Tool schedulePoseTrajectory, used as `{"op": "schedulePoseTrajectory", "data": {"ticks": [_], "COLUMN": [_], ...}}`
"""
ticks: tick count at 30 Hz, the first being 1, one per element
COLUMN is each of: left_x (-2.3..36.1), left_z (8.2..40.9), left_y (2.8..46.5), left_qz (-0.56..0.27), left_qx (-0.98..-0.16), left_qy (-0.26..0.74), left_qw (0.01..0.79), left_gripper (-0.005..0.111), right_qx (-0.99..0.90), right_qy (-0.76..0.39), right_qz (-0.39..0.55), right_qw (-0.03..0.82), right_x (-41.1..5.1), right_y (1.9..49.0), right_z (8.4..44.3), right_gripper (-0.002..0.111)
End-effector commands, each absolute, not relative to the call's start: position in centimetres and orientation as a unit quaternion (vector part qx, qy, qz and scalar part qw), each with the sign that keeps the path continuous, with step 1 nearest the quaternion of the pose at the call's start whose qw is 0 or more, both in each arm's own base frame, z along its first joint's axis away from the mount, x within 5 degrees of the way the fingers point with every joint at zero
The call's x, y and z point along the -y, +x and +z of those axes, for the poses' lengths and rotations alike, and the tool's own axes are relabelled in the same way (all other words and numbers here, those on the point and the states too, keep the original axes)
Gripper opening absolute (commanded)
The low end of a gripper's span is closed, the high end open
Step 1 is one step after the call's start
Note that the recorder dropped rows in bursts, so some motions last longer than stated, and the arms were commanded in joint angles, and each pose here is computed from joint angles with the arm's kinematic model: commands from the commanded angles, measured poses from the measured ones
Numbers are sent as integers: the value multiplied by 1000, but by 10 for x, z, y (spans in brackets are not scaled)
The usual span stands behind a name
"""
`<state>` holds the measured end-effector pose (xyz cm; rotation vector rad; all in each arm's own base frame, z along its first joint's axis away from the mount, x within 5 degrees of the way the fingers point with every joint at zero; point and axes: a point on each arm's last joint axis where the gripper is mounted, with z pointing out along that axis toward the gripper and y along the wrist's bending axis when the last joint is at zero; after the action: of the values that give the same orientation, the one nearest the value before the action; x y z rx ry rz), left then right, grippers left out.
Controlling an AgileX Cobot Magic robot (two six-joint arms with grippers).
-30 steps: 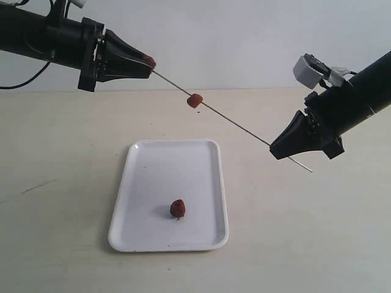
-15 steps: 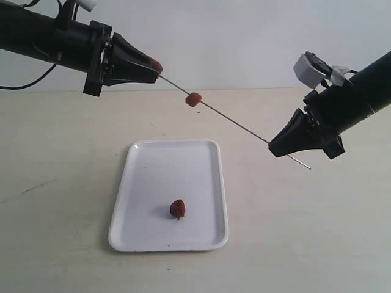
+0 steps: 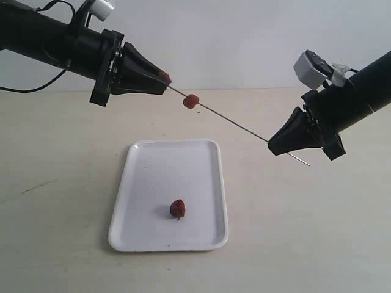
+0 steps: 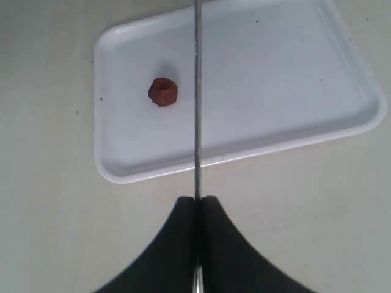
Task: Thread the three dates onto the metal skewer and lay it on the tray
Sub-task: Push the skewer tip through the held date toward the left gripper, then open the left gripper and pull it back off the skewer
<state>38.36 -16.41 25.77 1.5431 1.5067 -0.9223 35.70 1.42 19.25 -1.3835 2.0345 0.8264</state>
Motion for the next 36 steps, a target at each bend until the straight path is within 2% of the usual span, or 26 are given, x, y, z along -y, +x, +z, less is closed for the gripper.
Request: {"op": "schedulePoseTrajectory", "data": {"ticks": [1,19,21,24,26,28,36], "left_x": [175,183,183,182,182,182,178], "left_z": [260,259,259,259,259,259,257], "left_y": [378,375,375,377,377,378,392], "left_qz": [-372,-371,-371,-367,-366,-361,-308], "left_qx": [-583,-580,-580,-584,-584,-588,-617], "left_qy": [614,619,618,616,615,613,592], "left_qw": [381,379,379,381,382,385,417], "left_gripper": [23,24,31,54,63,67,66], "right_qx": [-748,-749,-749,-749,-749,-749,-750], "right_qy": [-502,-490,-490,-490,-490,-491,-499], "right_qz": [321,328,328,328,328,328,322], "right_qw": [292,302,302,302,302,301,291], "right_x": [-17,-18,-18,-18,-18,-18,-17], "right_y": [360,361,361,361,361,361,360], "right_z": [198,200,200,200,200,200,198], "right_gripper": [0,0,0,0,0,0,0]}}
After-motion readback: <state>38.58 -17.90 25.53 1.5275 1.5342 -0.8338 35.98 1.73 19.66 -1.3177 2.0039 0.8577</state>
